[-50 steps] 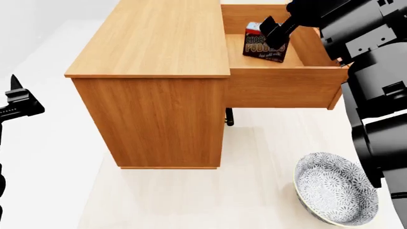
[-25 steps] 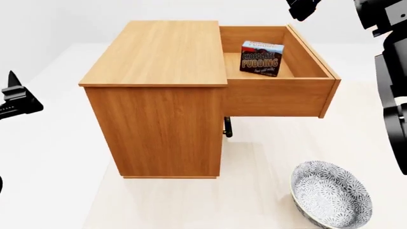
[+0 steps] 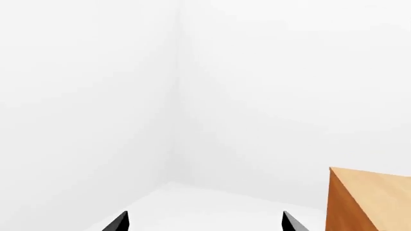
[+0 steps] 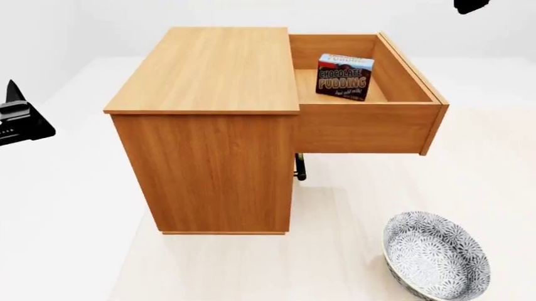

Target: Put the chocolate pudding in the top drawer of the cabinet and close it.

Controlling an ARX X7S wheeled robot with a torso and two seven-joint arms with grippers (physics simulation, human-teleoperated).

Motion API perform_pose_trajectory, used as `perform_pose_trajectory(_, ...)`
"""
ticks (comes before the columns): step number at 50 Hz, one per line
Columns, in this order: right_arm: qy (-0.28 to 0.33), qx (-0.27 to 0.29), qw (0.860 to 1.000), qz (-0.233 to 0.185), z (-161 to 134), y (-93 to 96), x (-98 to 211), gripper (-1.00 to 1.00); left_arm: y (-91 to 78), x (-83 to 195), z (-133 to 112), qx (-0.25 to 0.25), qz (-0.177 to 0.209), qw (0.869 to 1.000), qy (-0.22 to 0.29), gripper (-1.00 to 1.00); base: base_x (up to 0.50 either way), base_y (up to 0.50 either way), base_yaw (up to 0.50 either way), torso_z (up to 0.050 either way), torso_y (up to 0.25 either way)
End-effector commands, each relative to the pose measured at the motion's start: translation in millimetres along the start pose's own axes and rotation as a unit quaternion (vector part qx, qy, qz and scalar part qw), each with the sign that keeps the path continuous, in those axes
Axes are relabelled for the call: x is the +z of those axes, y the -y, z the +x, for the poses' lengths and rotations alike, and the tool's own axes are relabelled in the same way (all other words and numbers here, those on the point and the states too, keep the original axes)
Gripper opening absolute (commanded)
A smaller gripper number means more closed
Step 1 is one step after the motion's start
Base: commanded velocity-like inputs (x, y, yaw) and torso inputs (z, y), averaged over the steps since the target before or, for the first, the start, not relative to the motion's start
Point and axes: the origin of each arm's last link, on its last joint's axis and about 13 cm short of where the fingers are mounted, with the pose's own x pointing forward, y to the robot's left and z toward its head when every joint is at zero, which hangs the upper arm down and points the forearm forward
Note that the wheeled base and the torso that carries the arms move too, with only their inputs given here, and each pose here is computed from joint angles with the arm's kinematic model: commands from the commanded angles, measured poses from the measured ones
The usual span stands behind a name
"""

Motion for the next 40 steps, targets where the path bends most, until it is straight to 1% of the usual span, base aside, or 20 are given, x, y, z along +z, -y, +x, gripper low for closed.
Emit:
perform_pose_trajectory(1,-0.005,-0.048,0.998,0.042,-15.1,19.4,-40.4,1.00,3.6,9.8,-3.5,-0.002,-0.003,1.000,0.005,1.00,0.00,0.00,0.00,0.000,0.000)
perform_pose_trajectory(11,-0.016,-0.056,0.997,0.050,-16.3,15.2,-59.3,1.00,4.8,11.2,-6.1,-0.002,-0.005,1.000,0.003,1.00,0.00,0.00,0.00,0.000,0.000)
perform_pose_trajectory(20,-0.026,-0.074,0.996,0.044,-8.2,6.7,-76.8,1.00,5.0,11.1,-5.5,-0.002,-0.007,1.000,0.003,1.00,0.00,0.00,0.00,0.000,0.000)
perform_pose_trajectory(26,-0.031,-0.083,0.995,0.045,1.0,-2.3,-90.3,1.00,5.5,10.8,-6.6,-0.004,-0.009,1.000,0.001,1.00,0.00,0.00,0.00,0.000,0.000)
perform_pose_trajectory(32,-0.039,-0.103,0.993,0.043,10.3,-8.7,-101.1,1.00,6.4,9.7,-5.2,-0.004,-0.007,1.000,0.001,1.00,0.00,0.00,0.00,0.000,0.000)
perform_pose_trajectory(40,-0.051,-0.125,0.990,0.041,12.6,-14.3,-113.7,1.00,6.6,8.5,-5.2,-0.002,-0.004,1.000,0.000,1.00,0.00,0.00,0.00,0.000,0.000)
